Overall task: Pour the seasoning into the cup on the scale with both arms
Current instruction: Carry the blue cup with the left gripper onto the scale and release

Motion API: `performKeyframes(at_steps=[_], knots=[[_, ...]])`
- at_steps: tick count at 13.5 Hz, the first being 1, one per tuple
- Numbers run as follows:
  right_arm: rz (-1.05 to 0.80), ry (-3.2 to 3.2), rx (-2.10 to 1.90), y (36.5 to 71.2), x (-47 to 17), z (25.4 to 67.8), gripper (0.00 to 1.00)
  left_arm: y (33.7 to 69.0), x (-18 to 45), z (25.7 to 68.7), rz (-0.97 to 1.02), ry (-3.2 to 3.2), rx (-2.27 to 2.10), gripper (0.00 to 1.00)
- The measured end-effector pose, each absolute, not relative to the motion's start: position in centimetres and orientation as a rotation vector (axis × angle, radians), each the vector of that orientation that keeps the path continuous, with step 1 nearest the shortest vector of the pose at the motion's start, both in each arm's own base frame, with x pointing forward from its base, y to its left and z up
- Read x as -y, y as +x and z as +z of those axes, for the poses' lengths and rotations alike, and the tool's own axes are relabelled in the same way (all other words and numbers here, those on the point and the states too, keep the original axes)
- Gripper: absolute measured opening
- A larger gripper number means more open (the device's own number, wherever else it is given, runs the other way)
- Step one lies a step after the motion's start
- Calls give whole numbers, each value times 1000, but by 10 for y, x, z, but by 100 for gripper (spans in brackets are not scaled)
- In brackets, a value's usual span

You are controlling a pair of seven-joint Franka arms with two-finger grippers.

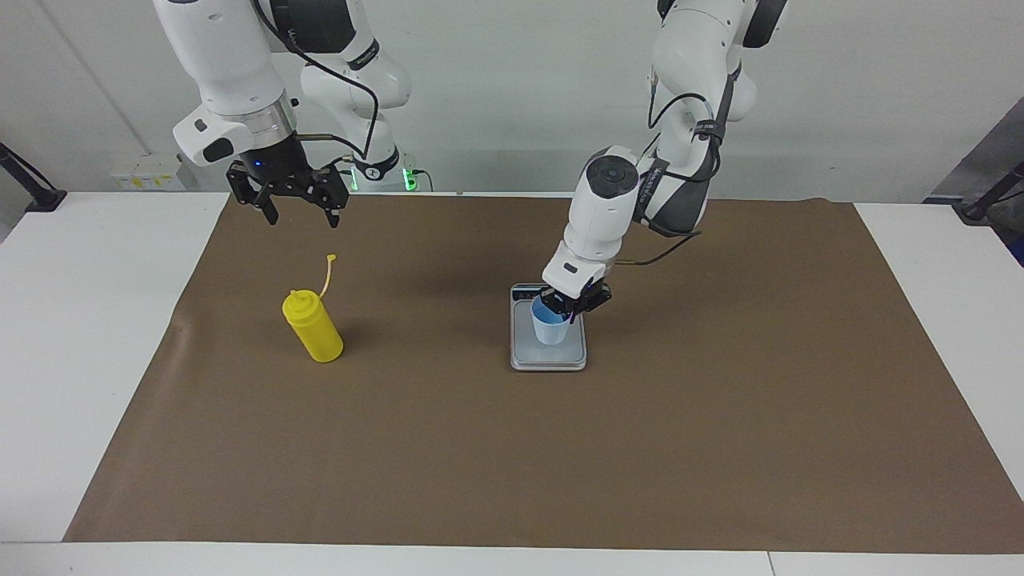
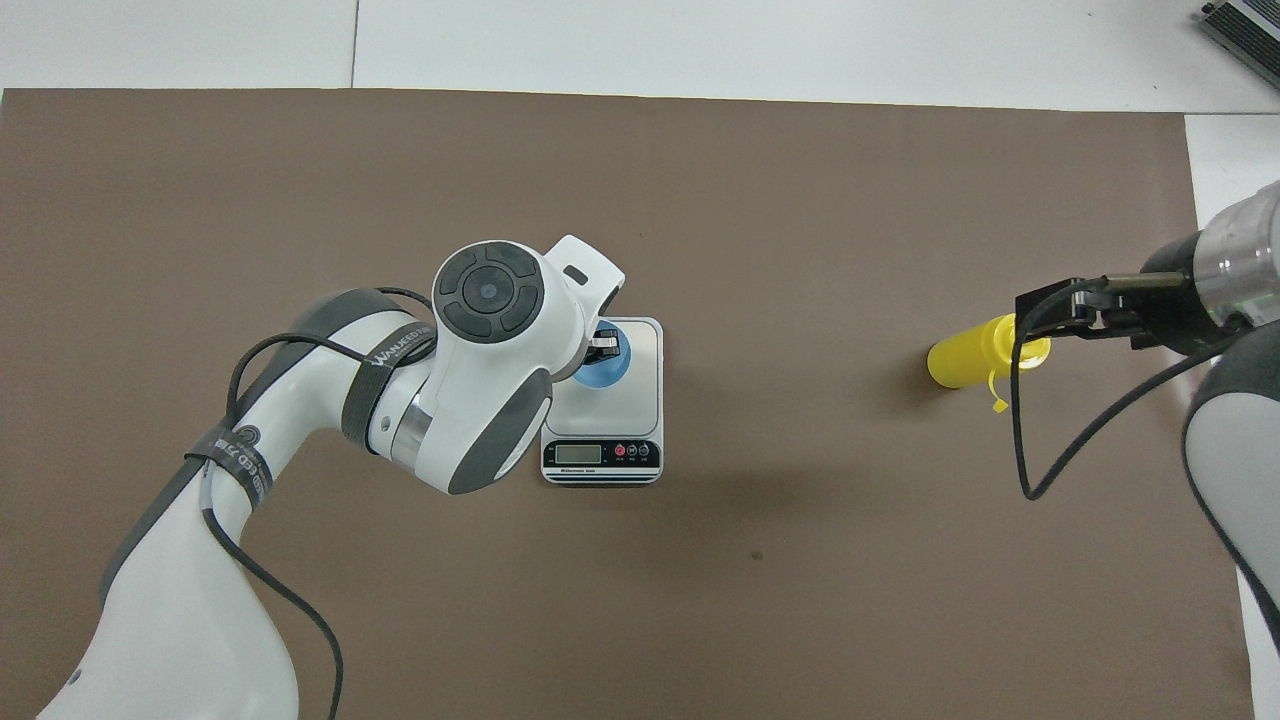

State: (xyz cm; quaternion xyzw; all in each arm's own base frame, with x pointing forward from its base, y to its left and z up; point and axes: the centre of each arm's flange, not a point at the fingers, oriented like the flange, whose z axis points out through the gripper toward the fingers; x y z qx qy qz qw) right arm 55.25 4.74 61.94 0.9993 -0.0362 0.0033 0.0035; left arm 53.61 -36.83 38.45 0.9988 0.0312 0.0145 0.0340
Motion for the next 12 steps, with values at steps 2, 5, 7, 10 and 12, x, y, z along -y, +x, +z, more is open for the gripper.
performKeyframes(at_steps=[2, 5, 7, 10, 12], knots=[[10, 3132, 113, 552, -47, 619, 100, 536, 369, 383, 47, 3075, -92, 4], [10, 3132, 113, 552, -47, 619, 100, 537, 369, 382, 51, 3074, -91, 4], [10, 3132, 113, 552, -47, 619, 100, 537, 369, 381, 62, 3068, -91, 8], [9, 3132, 113, 552, -47, 619, 100, 539, 369, 380, 72, 3064, -93, 39], [2, 3132, 111, 552, -47, 617, 100, 546, 361, 388, 97, 3065, -111, 62]])
